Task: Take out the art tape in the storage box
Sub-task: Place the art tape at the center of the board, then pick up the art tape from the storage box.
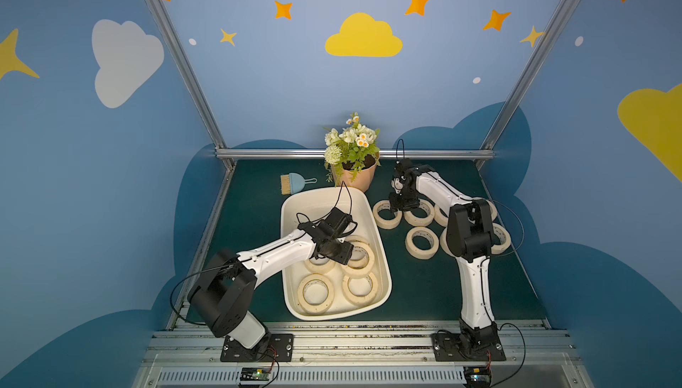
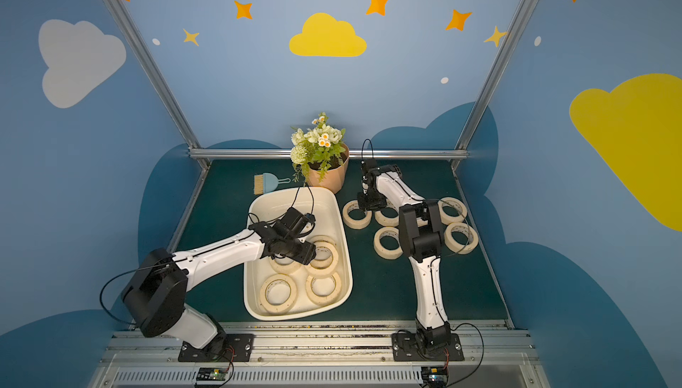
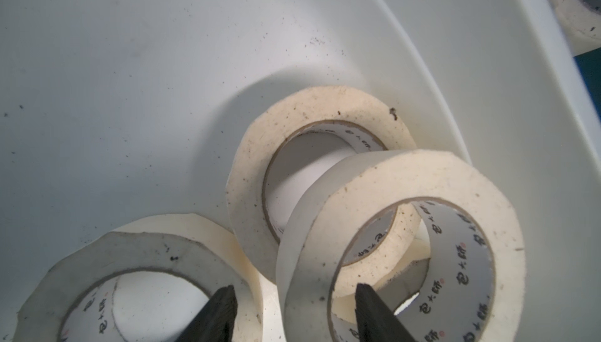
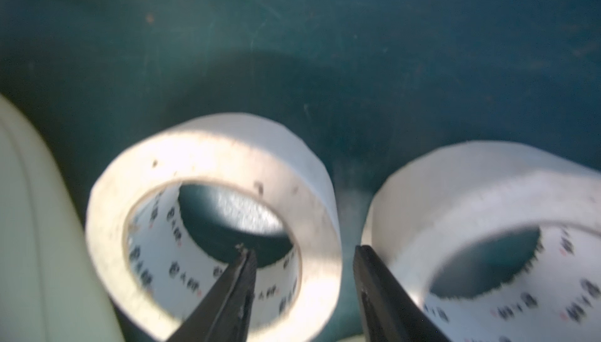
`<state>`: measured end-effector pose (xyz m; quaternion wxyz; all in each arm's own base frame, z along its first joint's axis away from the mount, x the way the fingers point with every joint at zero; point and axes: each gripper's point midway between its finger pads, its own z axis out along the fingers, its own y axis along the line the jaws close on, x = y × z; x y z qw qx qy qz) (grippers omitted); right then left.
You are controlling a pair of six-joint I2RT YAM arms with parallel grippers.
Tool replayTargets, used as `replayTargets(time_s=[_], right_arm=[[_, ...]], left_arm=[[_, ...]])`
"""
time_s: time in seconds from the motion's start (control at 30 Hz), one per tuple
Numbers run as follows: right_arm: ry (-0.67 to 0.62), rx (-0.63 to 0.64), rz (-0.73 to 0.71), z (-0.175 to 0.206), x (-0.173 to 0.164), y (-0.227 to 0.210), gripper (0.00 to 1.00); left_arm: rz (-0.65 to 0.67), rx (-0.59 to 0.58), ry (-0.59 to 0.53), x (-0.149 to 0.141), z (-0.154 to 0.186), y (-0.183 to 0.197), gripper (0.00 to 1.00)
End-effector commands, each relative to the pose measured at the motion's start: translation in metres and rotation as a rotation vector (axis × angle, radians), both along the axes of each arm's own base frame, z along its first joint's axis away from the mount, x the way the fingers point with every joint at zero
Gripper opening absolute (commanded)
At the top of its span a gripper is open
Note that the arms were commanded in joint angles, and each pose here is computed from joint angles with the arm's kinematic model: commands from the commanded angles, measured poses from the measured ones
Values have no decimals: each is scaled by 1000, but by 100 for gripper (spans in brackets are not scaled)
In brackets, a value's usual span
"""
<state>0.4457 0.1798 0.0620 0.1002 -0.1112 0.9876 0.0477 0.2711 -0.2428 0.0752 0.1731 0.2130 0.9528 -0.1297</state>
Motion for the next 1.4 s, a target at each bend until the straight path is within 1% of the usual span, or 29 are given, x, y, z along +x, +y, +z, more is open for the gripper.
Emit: replayTargets(time_s=[0.0, 0.13, 0.2, 0.27, 0.37, 0.47, 0.57, 0.73, 0.97, 1.13, 1.23, 1.27, 1.3, 1.37], right_arm=[[-117, 42, 28, 66, -16, 4, 56], [-125, 62, 75, 93, -64, 11, 56], [-114, 72, 116, 100, -92, 19, 56], [-101, 97, 167, 105, -119, 33, 55], [-56, 175, 222, 112, -149, 54, 54], [-68, 211, 250, 125, -168, 65, 54], [-64, 272, 265, 135, -182, 76, 53], [-47, 308, 271, 129, -182, 88, 53], [-29, 335, 282, 119, -178, 110, 53], [-14, 345, 273, 111, -171, 120, 48], [-12, 341, 270, 108, -168, 122, 37], [-10, 339, 269, 107, -167, 122, 32], [-12, 335, 269, 106, -167, 122, 24], [-20, 327, 265, 107, -165, 120, 12]], left_arm=[[-6, -14, 13, -2, -3, -4, 53], [-8, -9, 14, -1, -5, -5, 33], [-13, -3, 8, 0, -3, -6, 25], [-19, 17, -9, 3, 3, -5, 23], [-23, 64, -66, 12, 19, 1, 23], [-30, 92, -112, 21, 40, 3, 22], [-32, 80, -144, 26, 58, 0, 22], [-30, 17, -186, 34, 86, -11, 22], [-40, -55, -208, 37, 105, -26, 22], [-49, -95, -219, 34, 113, -33, 22], [-52, -113, -227, 32, 118, -35, 22], [-52, -118, -229, 31, 120, -35, 22], [-54, -126, -233, 30, 121, -35, 22], [-56, -139, -238, 29, 123, -35, 23]])
